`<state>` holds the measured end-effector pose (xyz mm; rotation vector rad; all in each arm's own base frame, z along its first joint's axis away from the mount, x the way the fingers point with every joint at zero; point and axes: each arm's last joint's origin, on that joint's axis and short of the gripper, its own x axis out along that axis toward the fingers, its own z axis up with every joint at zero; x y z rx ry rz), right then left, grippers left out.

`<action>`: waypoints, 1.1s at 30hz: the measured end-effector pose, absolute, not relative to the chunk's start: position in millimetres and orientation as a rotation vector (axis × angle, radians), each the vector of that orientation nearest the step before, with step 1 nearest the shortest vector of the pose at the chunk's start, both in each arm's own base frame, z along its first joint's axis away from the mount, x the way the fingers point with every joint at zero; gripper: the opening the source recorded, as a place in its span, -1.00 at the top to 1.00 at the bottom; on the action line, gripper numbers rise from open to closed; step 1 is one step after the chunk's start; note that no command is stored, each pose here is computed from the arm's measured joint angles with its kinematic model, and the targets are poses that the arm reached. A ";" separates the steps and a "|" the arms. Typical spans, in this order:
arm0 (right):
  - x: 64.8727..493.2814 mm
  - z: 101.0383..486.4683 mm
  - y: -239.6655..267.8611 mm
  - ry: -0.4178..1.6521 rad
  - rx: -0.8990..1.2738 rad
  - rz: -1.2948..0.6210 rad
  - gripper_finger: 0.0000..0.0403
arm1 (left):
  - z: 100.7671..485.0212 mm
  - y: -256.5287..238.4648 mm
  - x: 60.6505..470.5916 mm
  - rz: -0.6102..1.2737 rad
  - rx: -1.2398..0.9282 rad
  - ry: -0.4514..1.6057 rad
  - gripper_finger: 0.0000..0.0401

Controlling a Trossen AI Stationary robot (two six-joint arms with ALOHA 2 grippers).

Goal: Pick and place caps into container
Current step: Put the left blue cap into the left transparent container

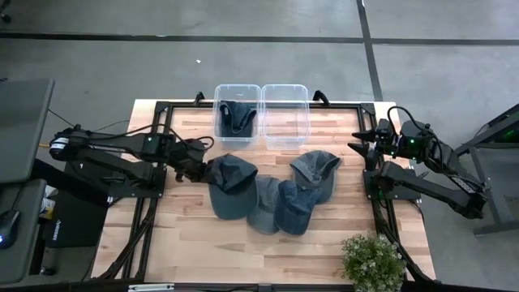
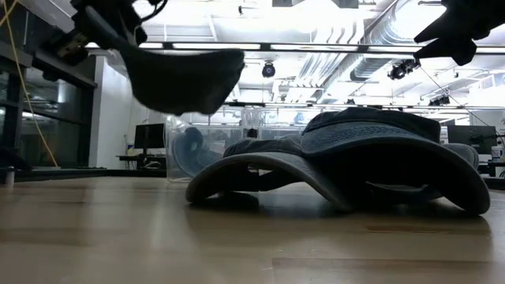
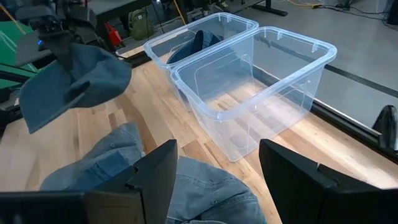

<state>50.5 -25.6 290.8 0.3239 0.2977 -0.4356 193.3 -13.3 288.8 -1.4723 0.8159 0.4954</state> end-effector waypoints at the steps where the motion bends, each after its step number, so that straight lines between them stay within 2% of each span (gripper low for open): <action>1: 50.6 290.7 -25.5 0.297 0.331 -0.433 -0.10 | 291.9 -13.3 193.6 0.485 -1.467 0.809 0.98; 14: 50.3 290.8 -26.0 0.279 0.400 -0.463 -0.10 | 315.4 5.7 195.7 0.417 -1.373 0.718 0.98; 22: 52.5 299.5 -28.0 0.176 0.412 -0.478 -0.10 | 329.8 44.1 189.5 0.369 -1.296 0.651 0.98; 33: 63.2 314.9 -38.2 0.011 0.424 -0.572 -0.10 | 333.6 107.5 161.2 0.309 -1.222 0.540 0.98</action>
